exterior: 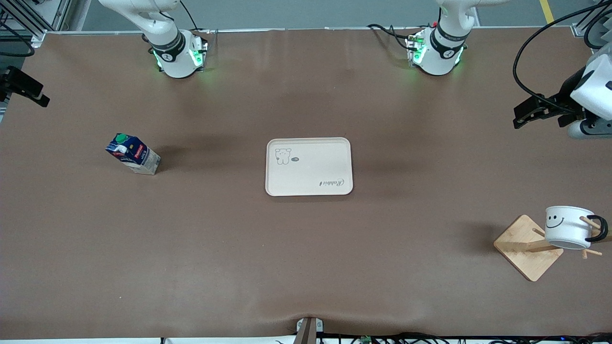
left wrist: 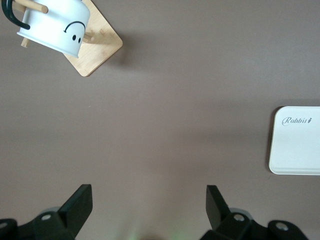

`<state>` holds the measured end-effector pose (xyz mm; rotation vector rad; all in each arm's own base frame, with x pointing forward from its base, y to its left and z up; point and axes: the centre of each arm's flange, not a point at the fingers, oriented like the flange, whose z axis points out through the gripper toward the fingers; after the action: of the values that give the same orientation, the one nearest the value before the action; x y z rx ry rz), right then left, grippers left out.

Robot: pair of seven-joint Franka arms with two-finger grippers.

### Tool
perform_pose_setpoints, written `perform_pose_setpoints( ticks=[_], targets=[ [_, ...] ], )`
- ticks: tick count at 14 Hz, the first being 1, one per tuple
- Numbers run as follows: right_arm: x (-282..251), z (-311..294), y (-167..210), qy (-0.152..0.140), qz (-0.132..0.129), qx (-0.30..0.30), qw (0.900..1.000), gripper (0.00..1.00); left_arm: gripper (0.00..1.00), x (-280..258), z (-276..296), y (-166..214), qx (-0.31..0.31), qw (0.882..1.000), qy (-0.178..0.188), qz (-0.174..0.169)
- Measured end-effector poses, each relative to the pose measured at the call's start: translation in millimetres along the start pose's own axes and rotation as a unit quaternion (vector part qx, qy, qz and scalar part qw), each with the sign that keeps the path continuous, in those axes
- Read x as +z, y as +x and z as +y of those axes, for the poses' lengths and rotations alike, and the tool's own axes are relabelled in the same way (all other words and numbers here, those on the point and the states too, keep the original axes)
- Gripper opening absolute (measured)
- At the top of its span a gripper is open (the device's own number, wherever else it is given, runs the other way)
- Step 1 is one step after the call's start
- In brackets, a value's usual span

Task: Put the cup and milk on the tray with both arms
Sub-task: 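Move the left gripper toward the white mug on the wooden stand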

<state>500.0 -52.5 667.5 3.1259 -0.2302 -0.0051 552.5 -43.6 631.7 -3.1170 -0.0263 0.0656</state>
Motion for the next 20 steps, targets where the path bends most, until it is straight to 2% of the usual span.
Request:
perform_pose_setpoints(
  ticks=[7, 13, 16, 20],
  targets=[
    [0, 0, 0, 0.0, 0.0, 0.0, 1.0, 1.0, 1.0, -2, -2, 1, -0.002, 1.0, 0.0, 0.003],
    [0, 0, 0, 0.0, 0.0, 0.0, 1.0, 1.0, 1.0, 0, -32, 14, -0.015, 1.0, -0.001, 0.004],
    [0, 0, 0, 0.0, 0.0, 0.0, 1.0, 1.0, 1.0, -2, -41, 20, -0.019, 0.999, 0.026, 0.024],
    [0, 0, 0, 0.0, 0.0, 0.0, 1.0, 1.0, 1.0, 5, -52, 31, -0.027, 0.999, 0.026, 0.036]
  ],
)
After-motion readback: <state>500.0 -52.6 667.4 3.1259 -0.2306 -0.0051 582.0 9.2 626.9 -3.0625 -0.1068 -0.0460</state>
